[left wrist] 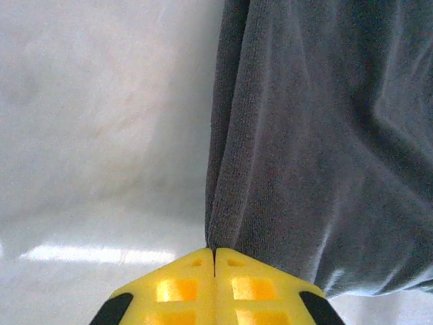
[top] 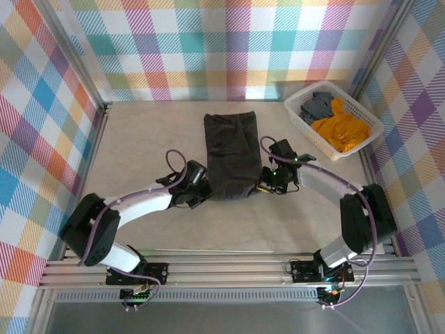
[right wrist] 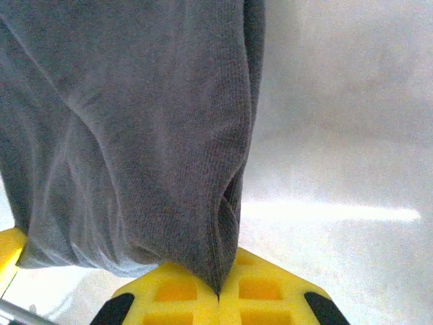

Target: Fold and stack the t-shirts

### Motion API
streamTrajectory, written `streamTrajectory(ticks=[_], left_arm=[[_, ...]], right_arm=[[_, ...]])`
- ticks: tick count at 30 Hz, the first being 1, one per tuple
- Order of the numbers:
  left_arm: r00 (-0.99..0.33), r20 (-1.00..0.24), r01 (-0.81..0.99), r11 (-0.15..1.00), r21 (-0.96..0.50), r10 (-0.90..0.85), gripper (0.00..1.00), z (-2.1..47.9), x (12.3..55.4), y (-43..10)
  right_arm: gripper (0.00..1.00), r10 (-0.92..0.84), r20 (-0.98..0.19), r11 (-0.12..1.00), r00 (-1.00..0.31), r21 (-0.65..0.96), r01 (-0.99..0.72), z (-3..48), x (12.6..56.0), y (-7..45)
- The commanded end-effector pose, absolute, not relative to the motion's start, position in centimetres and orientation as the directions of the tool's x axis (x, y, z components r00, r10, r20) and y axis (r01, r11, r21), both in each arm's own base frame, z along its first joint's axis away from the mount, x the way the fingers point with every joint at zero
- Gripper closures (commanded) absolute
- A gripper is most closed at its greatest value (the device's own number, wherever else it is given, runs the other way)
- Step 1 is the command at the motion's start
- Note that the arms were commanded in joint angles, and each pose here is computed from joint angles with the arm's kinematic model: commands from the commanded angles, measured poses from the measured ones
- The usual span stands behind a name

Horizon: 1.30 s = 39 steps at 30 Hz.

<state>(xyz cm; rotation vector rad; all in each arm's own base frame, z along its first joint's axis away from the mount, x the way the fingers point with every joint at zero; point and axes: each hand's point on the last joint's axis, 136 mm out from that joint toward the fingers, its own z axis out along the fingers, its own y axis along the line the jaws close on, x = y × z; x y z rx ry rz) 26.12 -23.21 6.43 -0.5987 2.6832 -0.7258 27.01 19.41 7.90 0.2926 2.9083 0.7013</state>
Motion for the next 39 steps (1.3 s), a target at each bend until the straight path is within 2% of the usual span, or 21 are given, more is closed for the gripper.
streamTrajectory(ticks=[1,5,10,14,19,25,30,35,39], left_arm=[[-0.881,-0.17,-0.308,0.808,-0.503,-0.442,1.0,6.7,22.5,-22.1],[-0.871,-0.2,-0.282,0.792,-0.542,-0.448,1.0,9.0,19.4,-21.6],[-0.843,-0.221,-0.254,0.724,-0.642,-0.491,1.0,13.0,17.5,-21.4],[-0.813,-0.255,-0.217,0.678,-0.702,-0.524,1.0,17.5,17.9,-21.0],[-0.796,-0.298,-0.182,0.678,-0.712,-0.527,1.0,21.5,19.2,-21.7],[-0.778,-0.277,-0.204,0.644,-0.737,-0.563,1.0,23.6,22.7,-22.3],[-0.785,-0.226,-0.259,0.637,-0.726,-0.577,1.0,22.9,27.5,-22.6],[-0.763,-0.211,-0.329,0.648,-0.687,-0.611,1.0,21.1,35.7,-21.3],[-0.758,-0.211,-0.373,0.675,-0.637,-0.618,1.0,19.4,42.3,-20.5]], right_arm=[[1.0,0.188,-0.037,0.862,-0.981,0.485,0.147,8.7,23.1,19.3],[1.0,0.19,-0.015,0.837,-0.982,0.525,0.154,10.0,19.7,19.3],[1.0,0.201,-0.008,0.808,-0.98,0.567,0.161,12.5,16.9,19.3],[1.0,0.222,-0.042,0.794,-0.974,0.587,0.155,15.8,16.8,19.0],[1.0,0.225,-0.058,0.79,-0.973,0.596,0.147,19.1,18.5,20.0],[1.0,0.281,-0.054,0.795,-0.958,0.572,0.201,20.7,22.1,20.3],[1.0,0.341,0.012,0.742,-0.94,0.61,0.277,20.1,26.9,20.8],[1.0,0.413,0.037,0.708,-0.91,0.616,0.346,18.6,35.0,20.2],[1.0,0.405,0.068,0.692,-0.912,0.629,0.354,16.8,42.0,21.4]])
